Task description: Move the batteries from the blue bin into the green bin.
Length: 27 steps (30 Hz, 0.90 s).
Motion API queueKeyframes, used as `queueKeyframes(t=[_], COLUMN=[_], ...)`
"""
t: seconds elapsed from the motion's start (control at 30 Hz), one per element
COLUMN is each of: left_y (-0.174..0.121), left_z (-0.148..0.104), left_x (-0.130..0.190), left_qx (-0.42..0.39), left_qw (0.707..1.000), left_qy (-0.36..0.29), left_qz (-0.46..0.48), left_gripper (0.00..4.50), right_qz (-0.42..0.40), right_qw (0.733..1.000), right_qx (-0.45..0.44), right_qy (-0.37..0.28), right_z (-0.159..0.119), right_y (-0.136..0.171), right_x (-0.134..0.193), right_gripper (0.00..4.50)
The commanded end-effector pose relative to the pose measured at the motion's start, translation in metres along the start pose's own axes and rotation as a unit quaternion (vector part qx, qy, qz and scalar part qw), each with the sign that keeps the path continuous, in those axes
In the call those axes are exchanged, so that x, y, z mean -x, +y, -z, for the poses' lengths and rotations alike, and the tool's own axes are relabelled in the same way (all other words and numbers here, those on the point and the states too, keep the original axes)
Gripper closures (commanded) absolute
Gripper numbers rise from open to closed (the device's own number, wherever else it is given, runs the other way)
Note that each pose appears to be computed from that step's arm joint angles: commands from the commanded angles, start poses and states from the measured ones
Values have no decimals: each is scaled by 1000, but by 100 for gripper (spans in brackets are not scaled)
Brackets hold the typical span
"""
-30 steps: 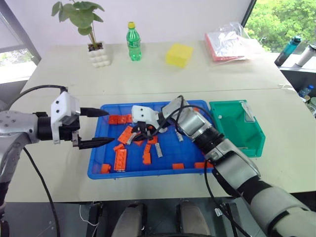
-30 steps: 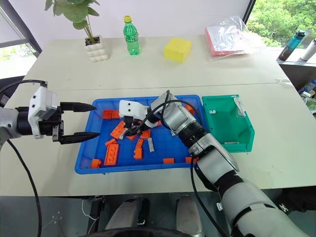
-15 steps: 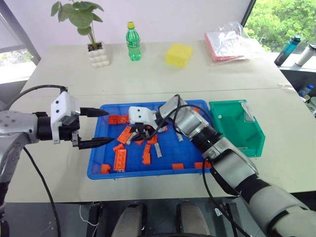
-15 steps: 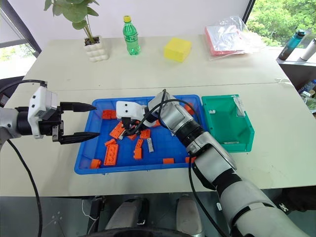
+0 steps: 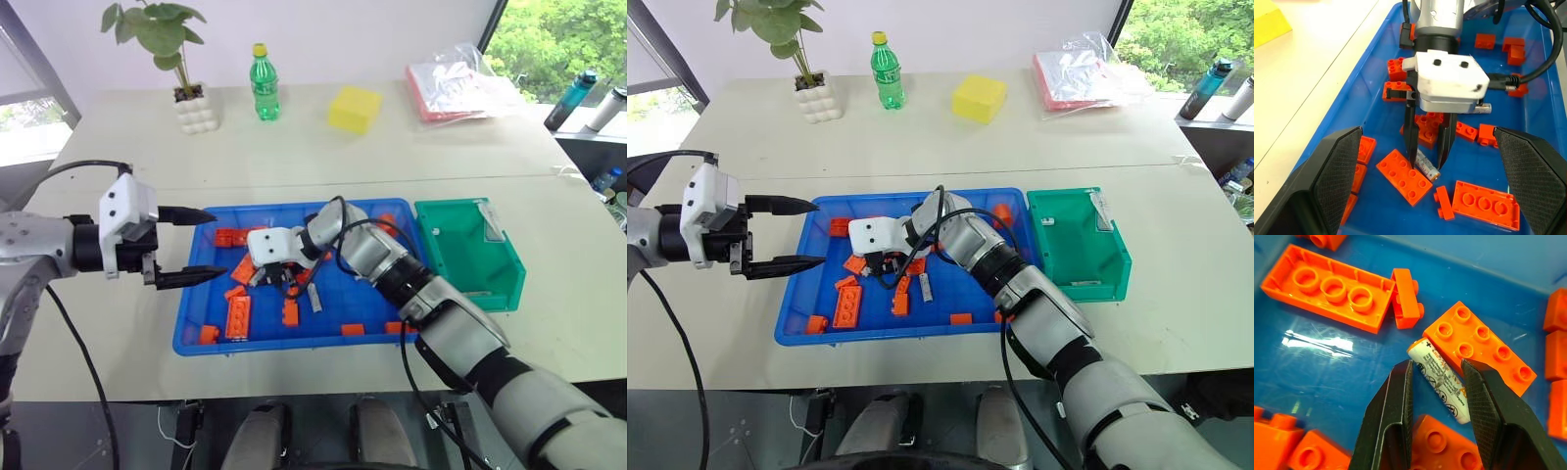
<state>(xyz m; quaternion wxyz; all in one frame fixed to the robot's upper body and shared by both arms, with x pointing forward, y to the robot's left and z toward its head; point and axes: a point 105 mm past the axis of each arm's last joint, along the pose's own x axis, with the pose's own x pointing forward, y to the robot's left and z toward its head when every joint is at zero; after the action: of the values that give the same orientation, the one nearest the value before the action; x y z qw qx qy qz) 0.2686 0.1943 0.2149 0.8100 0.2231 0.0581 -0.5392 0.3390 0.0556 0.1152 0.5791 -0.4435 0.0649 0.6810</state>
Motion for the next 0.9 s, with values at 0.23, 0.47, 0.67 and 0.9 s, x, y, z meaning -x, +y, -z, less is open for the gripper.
queueKeyframes(t=[0.23,0.47,0.67,0.9], left_y=[4,5,6,2], left_z=[-8,-7,-6,-6], left_x=[3,2,1,-4], left_qx=[-21,-21,-20,-4], left_qw=[1000,1000,1000,1000], left_qy=[-3,-3,-5,-21], left_qz=[-8,-7,-4,3], left_gripper=[0,0,0,0], right_qz=[-24,-36,1,133], right_qw=[1000,999,998,971], right_qx=[17,-10,-56,-161], right_qy=[10,-7,-39,-117], right_z=[3,0,-6,-14], right_y=[4,9,-1,-25], right_x=[-2,-1,13,89], right_gripper=[292,441,441,441])
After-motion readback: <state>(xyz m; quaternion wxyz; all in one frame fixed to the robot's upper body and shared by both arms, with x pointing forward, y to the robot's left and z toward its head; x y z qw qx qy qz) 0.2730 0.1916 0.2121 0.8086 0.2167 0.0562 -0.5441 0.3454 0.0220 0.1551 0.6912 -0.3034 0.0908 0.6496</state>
